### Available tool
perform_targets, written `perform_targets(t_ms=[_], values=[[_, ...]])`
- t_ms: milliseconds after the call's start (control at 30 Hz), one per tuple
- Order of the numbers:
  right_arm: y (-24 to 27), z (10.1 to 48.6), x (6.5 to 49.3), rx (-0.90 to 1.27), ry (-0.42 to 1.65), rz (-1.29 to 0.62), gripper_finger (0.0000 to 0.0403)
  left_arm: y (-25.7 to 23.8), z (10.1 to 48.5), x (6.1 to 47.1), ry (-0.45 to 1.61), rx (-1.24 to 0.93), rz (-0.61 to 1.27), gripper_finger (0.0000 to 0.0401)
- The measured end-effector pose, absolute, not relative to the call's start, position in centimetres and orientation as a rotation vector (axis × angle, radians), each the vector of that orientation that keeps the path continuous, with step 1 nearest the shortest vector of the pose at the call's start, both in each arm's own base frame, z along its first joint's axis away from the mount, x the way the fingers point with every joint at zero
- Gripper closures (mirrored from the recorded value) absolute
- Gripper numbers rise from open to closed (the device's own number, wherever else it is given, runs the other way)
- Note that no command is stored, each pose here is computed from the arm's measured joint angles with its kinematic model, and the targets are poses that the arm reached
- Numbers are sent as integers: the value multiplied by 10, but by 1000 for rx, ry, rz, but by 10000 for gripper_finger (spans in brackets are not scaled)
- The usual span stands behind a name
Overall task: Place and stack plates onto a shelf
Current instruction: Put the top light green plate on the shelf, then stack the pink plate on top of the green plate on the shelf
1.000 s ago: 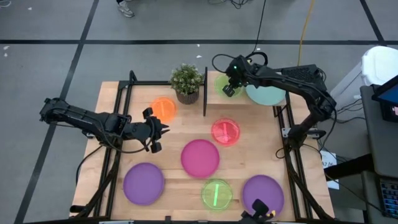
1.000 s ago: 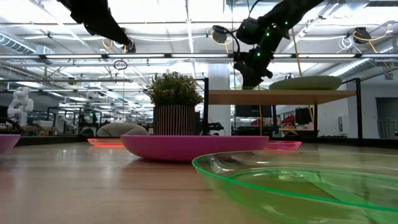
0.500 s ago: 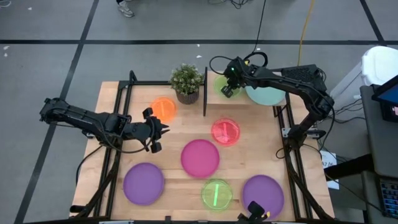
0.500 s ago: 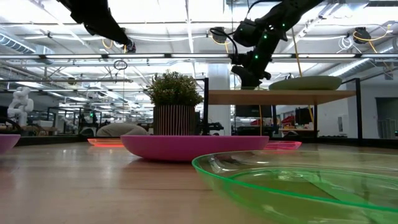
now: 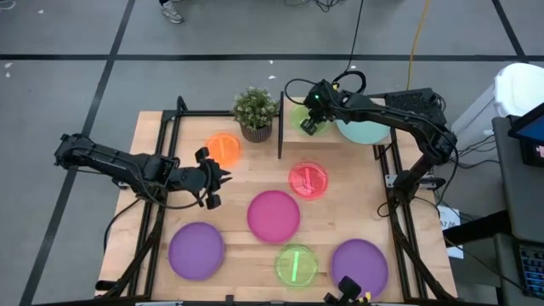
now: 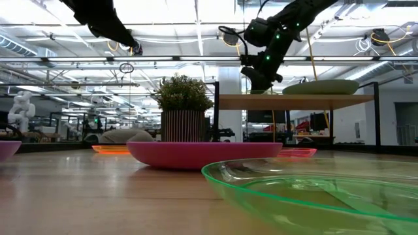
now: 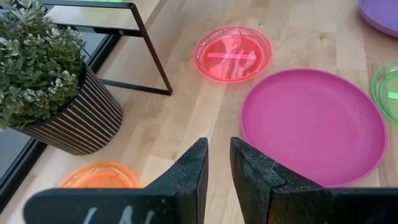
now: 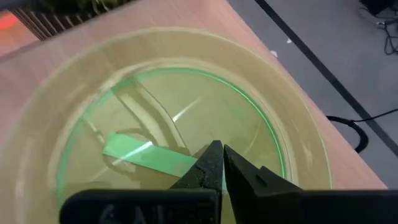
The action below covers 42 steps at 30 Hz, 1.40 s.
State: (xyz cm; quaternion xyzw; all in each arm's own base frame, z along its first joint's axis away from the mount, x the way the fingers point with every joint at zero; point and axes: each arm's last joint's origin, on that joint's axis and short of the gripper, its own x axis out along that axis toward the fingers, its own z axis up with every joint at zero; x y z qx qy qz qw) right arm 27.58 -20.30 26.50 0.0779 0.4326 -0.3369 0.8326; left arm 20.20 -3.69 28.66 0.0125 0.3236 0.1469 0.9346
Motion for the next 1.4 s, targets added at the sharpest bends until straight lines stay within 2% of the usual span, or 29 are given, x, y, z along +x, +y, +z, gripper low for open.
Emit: perform_targets(t_ms=[300, 633, 900, 1133, 1400], values=[[-171, 303, 271, 110, 794, -673, 403, -42, 286, 201, 662, 31, 275, 327], [-84, 322, 263, 34, 708, -448, 403, -50, 285, 198, 679, 58, 233, 327], [-18, 299, 244, 67, 669, -262, 403, -50, 285, 198, 679, 55, 235, 327], [30, 258, 235, 109, 695, -131, 403, -51, 285, 200, 672, 25, 245, 327], [73, 218, 240, 18, 730, -26, 401, -55, 279, 206, 690, 48, 234, 327]])
